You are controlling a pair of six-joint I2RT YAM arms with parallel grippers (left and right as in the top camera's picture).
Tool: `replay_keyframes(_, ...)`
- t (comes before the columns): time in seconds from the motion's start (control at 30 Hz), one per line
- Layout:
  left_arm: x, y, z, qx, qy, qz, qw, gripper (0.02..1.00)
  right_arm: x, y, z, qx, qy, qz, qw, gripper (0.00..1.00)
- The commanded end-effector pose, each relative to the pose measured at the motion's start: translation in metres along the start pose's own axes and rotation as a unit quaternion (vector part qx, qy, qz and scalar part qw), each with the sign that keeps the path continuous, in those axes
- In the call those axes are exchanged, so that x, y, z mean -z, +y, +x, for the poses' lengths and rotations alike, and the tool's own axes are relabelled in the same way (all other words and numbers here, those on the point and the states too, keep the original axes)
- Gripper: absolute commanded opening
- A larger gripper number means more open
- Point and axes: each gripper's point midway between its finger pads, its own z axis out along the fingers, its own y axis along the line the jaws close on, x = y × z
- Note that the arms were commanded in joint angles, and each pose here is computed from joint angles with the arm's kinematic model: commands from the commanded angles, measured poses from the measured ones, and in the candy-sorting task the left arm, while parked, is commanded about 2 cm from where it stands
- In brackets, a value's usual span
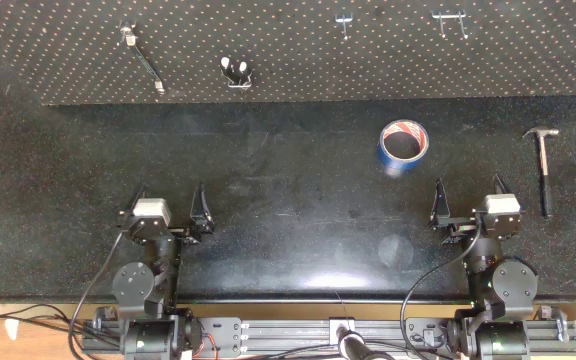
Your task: Place Tools Onto Pegboard
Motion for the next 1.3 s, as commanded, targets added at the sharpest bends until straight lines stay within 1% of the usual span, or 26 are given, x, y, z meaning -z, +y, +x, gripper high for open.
replay_keyframes(0.03, 0.001, 0.004, -0.001, 0.007, -0.003, -0.009, 1.0, 0.996, 0.0, 0.002, 0.002, 0.009, 0.001, -0.006, 1.0, 0.934)
replay_keyframes(0.07, 0.001, 0.002, 0.0, 0.006, -0.002, -0.005, 1.0, 0.993, 0.0, 0.002, 0.002, 0.009, 0.001, -0.006, 1.0, 0.934)
replay_keyframes(0.17, 0.001, -0.015, 0.001, 0.003, 0.0, 0.029, 1.0, 0.996, 0.0, 0.002, 0.002, 0.009, 0.001, -0.006, 1.0, 0.934)
replay_keyframes(0.67, 0.001, -0.016, 0.001, 0.003, 0.0, 0.031, 1.0, 0.996, 0.0, 0.003, 0.002, 0.008, 0.001, -0.007, 1.0, 0.934)
replay_keyframes(0.73, 0.001, -0.016, 0.001, 0.003, 0.0, 0.031, 1.0, 0.996, -0.001, 0.002, -0.005, 0.008, -0.011, -0.006, 1.0, 0.934)
replay_keyframes(0.83, 0.001, -0.016, 0.001, 0.003, 0.0, 0.031, 1.0, 0.996, -0.015, 0.012, -0.029, 0.009, -0.021, -0.035, 0.999, 0.934)
replay_keyframes(0.9, 0.001, -0.016, 0.001, 0.003, 0.0, 0.031, 1.0, 0.996, -0.023, 0.027, -0.046, 0.011, -0.035, -0.074, 0.997, 0.936)
replay_keyframes(0.93, 0.001, -0.016, 0.001, 0.003, 0.0, 0.031, 1.0, 0.996, -0.023, 0.038, -0.059, 0.012, -0.041, -0.099, 0.994, 0.934)
replay_keyframes(0.97, 0.001, -0.016, 0.001, 0.003, 0.0, 0.031, 1.0, 0.996, -0.024, 0.042, -0.068, 0.011, -0.037, -0.108, 0.993, 0.934)
replay_keyframes(1.03, 0.001, -0.016, 0.001, 0.003, 0.0, 0.031, 1.0, 0.996, -0.027, 0.05, -0.073, 0.009, -0.008, -0.121, 0.993, 0.934)
replay_keyframes(1.1, 0.001, -0.016, 0.001, 0.003, 0.0, 0.031, 1.0, 0.996, -0.032, 0.058, -0.07, 0.005, 0.056, -0.135, 0.989, 0.934)
replay_keyframes(1.17, 0.001, -0.016, 0.001, 0.003, 0.0, 0.031, 1.0, 0.996, -0.033, 0.059, -0.057, 0.0, 0.14, -0.135, 0.981, 0.936)
replay_keyframes(1.2, 0.001, -0.016, 0.001, 0.003, 0.0, 0.031, 1.0, 0.996, -0.032, 0.059, -0.049, -0.003, 0.185, -0.135, 0.973, 0.934)
replay_keyframes(1.3, 0.001, -0.016, 0.001, 0.003, 0.0, 0.031, 1.0, 0.996, -0.032, 0.062, -0.045, -0.005, 0.24, -0.139, 0.961, 0.936)
